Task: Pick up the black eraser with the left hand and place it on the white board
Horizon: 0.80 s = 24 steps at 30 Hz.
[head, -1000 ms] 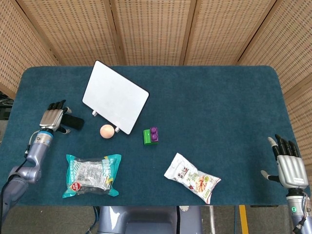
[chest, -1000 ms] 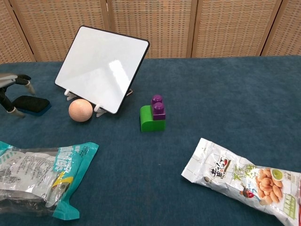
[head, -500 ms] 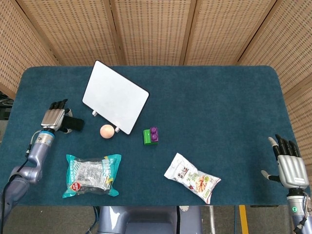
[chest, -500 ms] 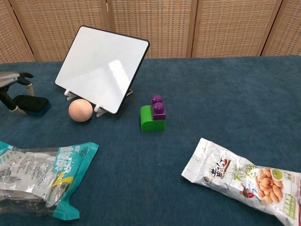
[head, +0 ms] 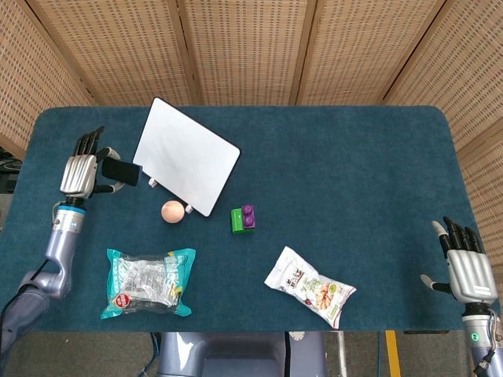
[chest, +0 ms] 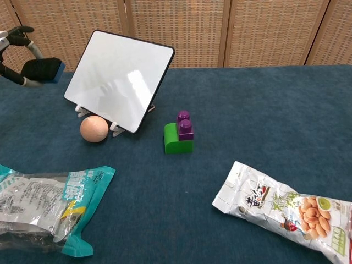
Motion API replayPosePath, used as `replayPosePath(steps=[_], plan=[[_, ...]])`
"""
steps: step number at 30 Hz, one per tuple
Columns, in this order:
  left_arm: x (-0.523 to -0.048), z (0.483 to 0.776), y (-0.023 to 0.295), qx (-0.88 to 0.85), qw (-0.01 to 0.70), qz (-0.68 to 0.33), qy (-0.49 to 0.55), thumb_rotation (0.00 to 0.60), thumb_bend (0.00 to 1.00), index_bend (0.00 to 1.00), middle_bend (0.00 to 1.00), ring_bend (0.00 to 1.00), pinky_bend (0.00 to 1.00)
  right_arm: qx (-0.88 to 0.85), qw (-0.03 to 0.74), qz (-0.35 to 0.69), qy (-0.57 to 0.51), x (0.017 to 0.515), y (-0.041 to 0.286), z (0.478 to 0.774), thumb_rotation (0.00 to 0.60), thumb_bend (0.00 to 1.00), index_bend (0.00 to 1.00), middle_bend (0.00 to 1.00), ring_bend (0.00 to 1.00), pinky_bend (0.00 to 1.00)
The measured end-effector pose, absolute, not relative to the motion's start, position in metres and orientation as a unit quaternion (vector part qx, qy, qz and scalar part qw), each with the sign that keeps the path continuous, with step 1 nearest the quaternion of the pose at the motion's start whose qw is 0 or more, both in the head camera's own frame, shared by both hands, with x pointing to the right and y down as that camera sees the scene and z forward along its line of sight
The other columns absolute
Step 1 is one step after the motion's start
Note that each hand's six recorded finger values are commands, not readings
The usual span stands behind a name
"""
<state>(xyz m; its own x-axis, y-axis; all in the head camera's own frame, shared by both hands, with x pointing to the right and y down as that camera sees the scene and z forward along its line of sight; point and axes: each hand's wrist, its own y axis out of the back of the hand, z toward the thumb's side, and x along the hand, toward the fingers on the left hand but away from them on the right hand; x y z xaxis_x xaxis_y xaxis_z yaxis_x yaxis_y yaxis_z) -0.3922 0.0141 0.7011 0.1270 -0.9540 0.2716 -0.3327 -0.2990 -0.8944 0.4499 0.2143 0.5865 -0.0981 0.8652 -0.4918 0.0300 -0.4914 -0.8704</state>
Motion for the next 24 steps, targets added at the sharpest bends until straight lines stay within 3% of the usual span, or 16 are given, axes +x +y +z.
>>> replayPosePath(steps=[9,24], plan=[[-0.337,0.702,-0.012,-0.672,0.314,-0.385,0.55,0.6,0.24,0.58,0.0,0.0,0.0,-0.585,0.326,0.639,-0.378,0.45,0.213,0.59,0.6,0.0,0.0,0.0,0.0,0.0],[-0.294,0.735,-0.024,-0.68,0.248,-0.413,0.553,0.6,0.24,0.58,0.0,0.0,0.0,-0.574,0.307,0.661,-0.375,0.462,0.206,0.604,0.6,0.0,0.0,0.0,0.0,0.0]])
